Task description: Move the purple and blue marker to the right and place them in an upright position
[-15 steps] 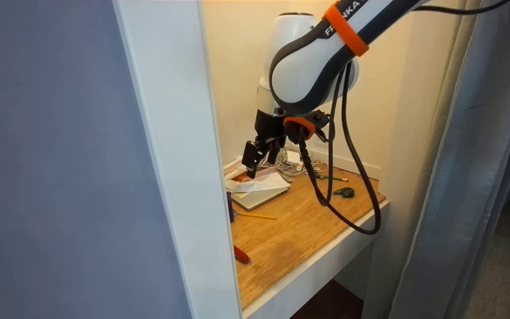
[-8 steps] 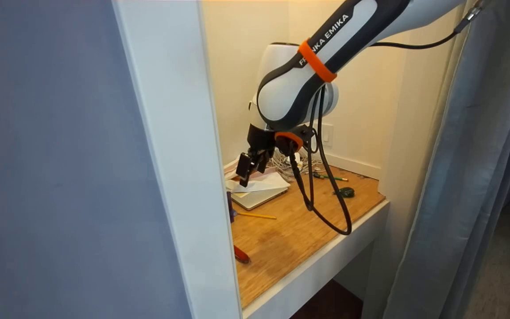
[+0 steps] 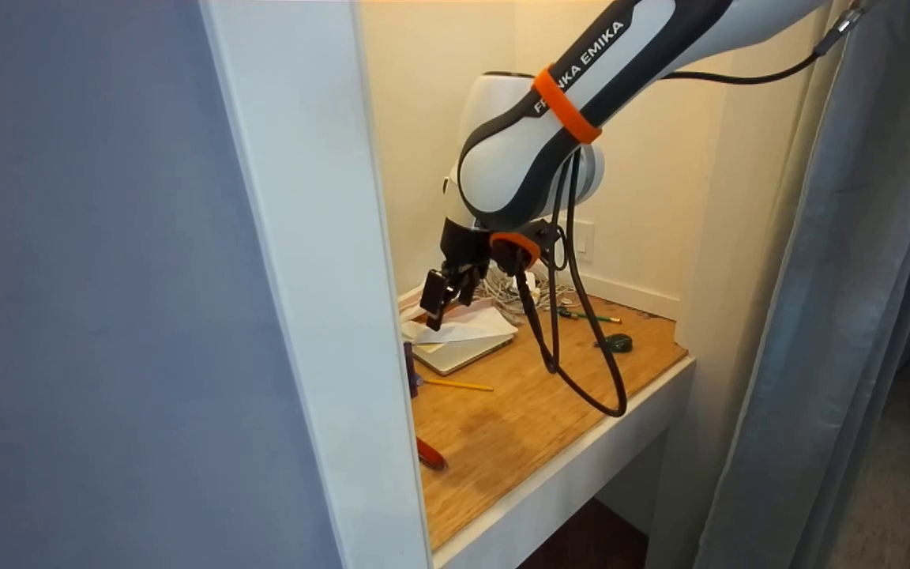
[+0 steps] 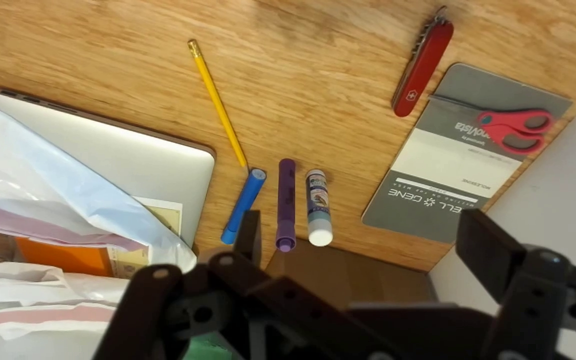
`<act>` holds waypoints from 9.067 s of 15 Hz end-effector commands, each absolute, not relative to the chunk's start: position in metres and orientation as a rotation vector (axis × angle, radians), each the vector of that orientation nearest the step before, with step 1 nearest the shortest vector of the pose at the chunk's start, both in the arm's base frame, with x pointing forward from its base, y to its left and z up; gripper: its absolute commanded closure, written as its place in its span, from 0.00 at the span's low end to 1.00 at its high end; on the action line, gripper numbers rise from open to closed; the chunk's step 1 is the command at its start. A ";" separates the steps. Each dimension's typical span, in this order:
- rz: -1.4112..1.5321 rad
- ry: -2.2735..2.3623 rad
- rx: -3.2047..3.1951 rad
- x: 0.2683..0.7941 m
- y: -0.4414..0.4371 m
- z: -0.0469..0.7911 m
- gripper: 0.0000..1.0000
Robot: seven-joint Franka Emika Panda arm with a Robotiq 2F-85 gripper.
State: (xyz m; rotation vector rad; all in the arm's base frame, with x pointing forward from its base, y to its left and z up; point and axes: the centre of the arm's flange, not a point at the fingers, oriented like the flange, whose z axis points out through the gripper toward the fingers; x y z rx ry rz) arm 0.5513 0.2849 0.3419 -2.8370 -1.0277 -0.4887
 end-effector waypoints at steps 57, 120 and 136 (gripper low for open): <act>-0.666 -0.810 -2.790 0.647 0.170 0.285 0.91; -0.986 0.257 -3.023 0.753 0.081 0.218 0.39; -0.400 0.044 -3.208 0.706 0.105 0.233 0.00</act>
